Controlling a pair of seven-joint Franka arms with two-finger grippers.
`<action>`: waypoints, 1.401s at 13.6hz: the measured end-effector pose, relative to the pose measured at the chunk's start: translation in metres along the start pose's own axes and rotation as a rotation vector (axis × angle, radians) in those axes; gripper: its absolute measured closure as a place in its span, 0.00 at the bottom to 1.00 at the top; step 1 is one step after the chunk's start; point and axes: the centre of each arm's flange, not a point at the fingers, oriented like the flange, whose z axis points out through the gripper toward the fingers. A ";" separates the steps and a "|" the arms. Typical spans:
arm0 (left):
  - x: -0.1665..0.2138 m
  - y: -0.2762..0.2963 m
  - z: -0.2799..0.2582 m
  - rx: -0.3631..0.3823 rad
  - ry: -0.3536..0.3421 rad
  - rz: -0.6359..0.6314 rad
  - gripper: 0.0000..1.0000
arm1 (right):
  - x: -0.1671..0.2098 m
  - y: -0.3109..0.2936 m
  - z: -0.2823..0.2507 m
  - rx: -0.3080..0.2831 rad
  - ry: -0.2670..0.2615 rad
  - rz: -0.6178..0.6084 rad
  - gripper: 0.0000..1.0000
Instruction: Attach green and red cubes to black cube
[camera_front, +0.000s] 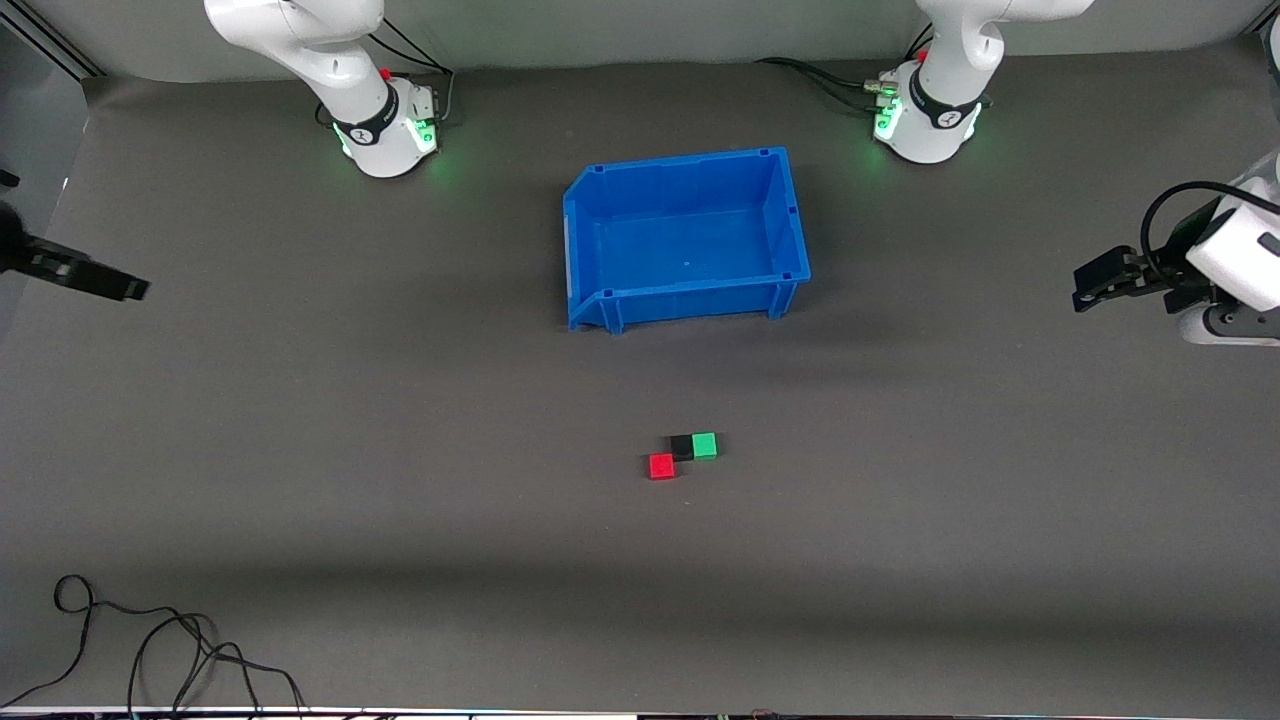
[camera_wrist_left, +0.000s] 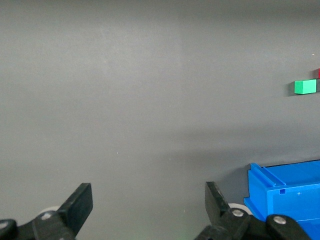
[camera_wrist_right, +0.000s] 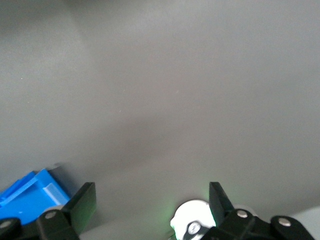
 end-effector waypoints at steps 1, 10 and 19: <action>0.001 0.000 -0.001 0.000 0.007 0.003 0.00 | 0.006 0.004 0.005 0.003 0.010 -0.025 0.01; -0.004 0.004 0.003 0.029 -0.038 0.023 0.00 | 0.015 0.001 0.025 0.029 0.124 -0.178 0.00; -0.005 0.004 0.004 0.030 -0.044 0.023 0.00 | -0.007 -0.007 0.039 0.048 0.175 -0.259 0.00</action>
